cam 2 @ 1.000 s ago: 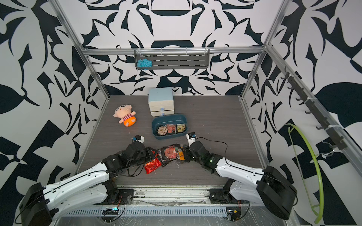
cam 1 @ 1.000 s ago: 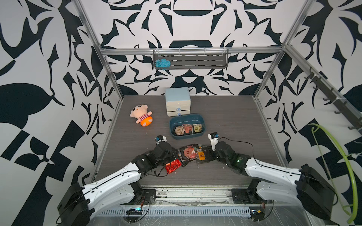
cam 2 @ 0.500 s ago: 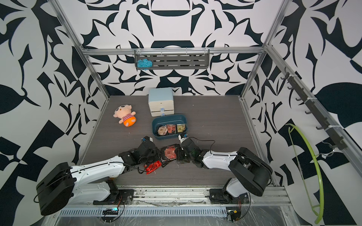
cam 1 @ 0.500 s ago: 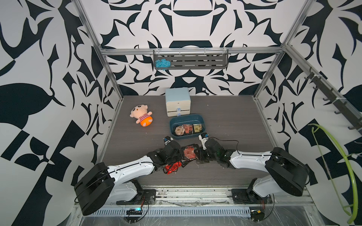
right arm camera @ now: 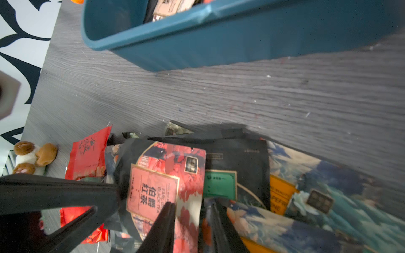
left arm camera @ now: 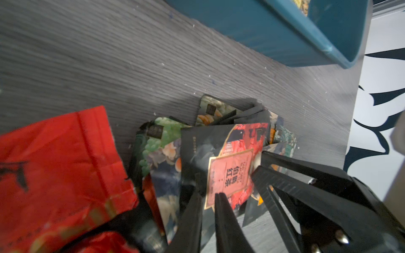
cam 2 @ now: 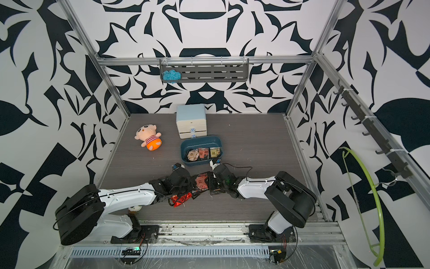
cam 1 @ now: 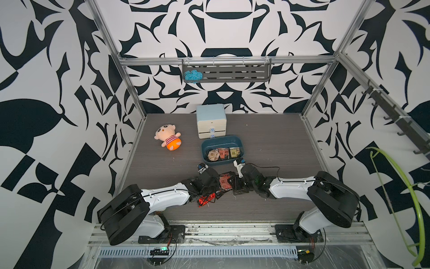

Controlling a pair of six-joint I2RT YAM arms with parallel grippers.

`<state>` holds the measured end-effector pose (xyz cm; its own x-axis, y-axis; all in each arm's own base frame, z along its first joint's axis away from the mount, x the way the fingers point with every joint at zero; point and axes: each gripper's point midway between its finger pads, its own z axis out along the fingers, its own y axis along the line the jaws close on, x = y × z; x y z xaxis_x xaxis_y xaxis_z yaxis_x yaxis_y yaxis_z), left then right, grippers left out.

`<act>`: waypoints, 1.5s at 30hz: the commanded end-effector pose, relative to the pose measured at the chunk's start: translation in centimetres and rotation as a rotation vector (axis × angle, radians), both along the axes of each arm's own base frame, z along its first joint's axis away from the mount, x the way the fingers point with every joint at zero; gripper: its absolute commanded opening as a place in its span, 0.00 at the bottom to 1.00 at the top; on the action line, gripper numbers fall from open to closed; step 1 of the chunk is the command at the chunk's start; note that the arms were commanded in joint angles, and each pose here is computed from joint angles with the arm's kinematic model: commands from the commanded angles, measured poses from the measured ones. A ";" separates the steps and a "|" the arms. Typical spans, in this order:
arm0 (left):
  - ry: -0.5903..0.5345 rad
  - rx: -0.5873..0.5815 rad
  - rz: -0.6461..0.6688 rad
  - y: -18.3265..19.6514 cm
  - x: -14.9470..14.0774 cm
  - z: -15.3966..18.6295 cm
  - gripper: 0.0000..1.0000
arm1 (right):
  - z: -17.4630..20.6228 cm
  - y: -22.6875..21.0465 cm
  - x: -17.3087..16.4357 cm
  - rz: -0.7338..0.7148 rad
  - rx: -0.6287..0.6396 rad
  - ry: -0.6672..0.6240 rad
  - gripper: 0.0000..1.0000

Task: Put the tea bags into the storage box
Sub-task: Pick up the tea bag from the center of the board.

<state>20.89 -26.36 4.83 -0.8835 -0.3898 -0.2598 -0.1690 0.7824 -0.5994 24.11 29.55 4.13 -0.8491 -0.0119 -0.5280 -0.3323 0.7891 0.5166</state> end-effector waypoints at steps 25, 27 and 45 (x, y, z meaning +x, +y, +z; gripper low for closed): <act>-0.015 0.076 -0.036 -0.8 0.9 -0.3 0.15 | 2.8 2.7 -0.4 0.093 0.131 -0.018 0.00; -0.024 0.090 -0.050 -0.8 1.0 0.2 0.15 | 3.0 2.5 -0.4 0.093 0.125 -0.034 0.00; -0.154 0.169 -0.234 -2.6 2.2 8.2 0.54 | 6.4 -1.2 -0.6 0.015 0.118 -0.199 0.00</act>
<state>23.64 -29.59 12.48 -0.8874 -0.1603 -0.4321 0.0858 0.8637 -0.4967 23.23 29.14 9.68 -0.7660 0.0347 -0.6419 -0.4390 0.7012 0.5618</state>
